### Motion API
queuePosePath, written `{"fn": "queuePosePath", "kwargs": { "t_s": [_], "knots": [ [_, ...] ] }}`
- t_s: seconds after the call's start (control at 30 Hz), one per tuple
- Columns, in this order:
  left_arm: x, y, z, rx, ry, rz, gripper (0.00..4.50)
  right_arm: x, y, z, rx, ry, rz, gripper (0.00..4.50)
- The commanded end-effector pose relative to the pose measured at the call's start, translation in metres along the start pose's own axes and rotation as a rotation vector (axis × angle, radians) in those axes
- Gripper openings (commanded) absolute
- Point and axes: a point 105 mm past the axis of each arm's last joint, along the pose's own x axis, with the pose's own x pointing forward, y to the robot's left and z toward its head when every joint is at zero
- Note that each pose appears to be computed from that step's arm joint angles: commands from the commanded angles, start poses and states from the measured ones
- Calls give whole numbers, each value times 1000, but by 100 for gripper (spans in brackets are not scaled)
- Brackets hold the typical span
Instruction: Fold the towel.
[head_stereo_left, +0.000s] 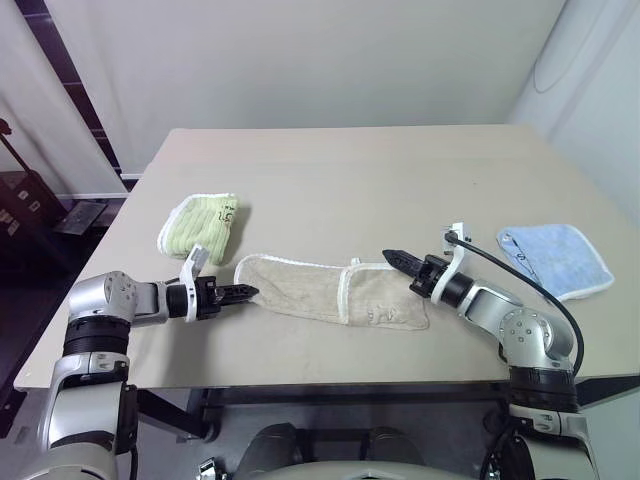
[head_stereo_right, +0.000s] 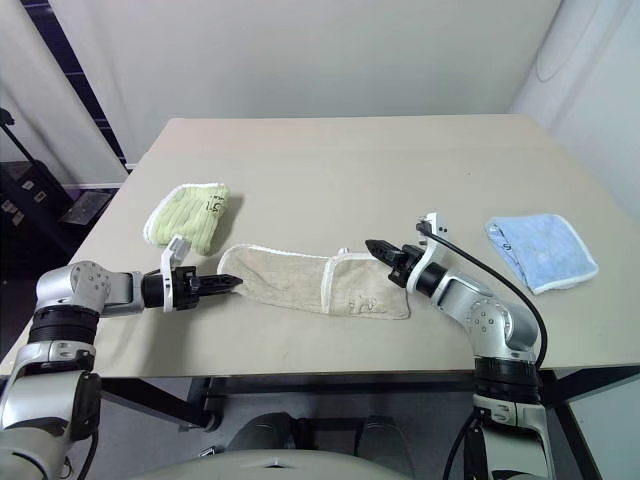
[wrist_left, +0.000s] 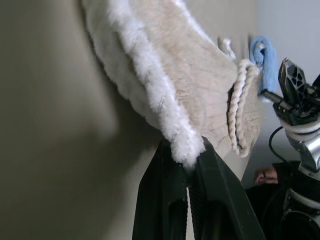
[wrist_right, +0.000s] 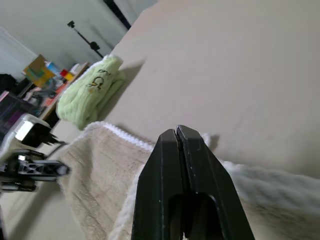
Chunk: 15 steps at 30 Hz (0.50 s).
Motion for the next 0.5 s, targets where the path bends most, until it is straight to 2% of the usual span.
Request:
{"fn": "queuePosePath", "kwargs": {
  "t_s": [0.03,0.27,0.4,0.5],
  "knots": [
    [-7,-21,16,197,21,-29,3,-11,22,14,-113,-48,90,0],
    [0,-59,33,542,129,-83,3,-42,30,12,-201,-40,105,0],
    [16,-96,40,649,158,-215,3,-55,18,14,-210,-48,27,0],
    [33,-113,35,723,221,-291,3,-65,14,18,-204,-77,-12,0]
  ]
}}
